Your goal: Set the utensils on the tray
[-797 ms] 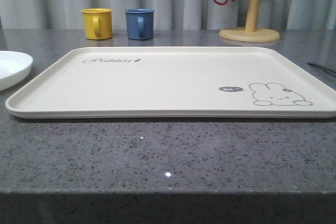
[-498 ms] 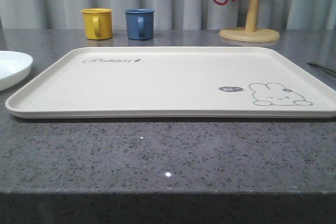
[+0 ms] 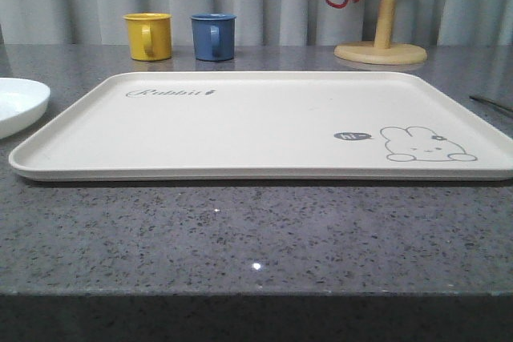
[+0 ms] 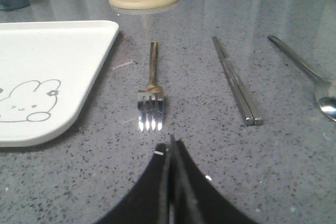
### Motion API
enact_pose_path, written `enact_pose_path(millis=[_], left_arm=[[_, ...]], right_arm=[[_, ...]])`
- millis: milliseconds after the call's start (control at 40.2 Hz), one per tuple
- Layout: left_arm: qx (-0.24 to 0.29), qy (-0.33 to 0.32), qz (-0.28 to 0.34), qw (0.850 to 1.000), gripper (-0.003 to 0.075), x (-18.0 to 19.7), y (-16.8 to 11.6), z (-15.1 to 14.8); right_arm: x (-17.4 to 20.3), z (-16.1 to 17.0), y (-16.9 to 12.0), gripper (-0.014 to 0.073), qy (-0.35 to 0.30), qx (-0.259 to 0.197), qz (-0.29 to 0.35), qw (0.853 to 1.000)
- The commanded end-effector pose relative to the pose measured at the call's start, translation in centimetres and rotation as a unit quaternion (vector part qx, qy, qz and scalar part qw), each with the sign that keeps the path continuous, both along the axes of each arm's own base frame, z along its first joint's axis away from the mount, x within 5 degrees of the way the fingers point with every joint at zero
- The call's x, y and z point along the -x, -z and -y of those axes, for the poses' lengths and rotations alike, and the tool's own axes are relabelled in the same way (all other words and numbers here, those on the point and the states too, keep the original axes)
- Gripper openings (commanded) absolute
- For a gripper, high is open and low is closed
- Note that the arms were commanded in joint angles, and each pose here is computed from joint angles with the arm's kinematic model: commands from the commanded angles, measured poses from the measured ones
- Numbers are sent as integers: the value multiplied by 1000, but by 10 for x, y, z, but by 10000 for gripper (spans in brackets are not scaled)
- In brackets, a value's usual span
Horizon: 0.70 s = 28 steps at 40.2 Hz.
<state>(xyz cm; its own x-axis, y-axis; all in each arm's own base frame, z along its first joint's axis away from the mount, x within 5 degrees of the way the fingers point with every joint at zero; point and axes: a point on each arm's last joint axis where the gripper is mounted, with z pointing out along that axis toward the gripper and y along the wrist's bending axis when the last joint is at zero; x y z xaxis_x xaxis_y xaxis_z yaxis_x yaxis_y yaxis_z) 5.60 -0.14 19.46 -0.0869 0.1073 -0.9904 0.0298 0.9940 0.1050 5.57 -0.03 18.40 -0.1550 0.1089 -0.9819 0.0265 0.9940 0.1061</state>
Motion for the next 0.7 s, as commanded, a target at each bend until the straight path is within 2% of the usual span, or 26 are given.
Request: enact_pose_path(millis=[0, 473, 672], left_arm=[[10, -2, 57, 998, -18, 2, -10, 0], [10, -2, 57, 998, -18, 2, -10, 0], [14, -5, 114, 993, -18, 2, -21, -1]], right_arm=[[0, 1, -9, -67, 4, 5, 52, 999], [0, 1, -9, -67, 4, 5, 52, 999], [0, 1, -15, -67, 5, 5, 81, 997]])
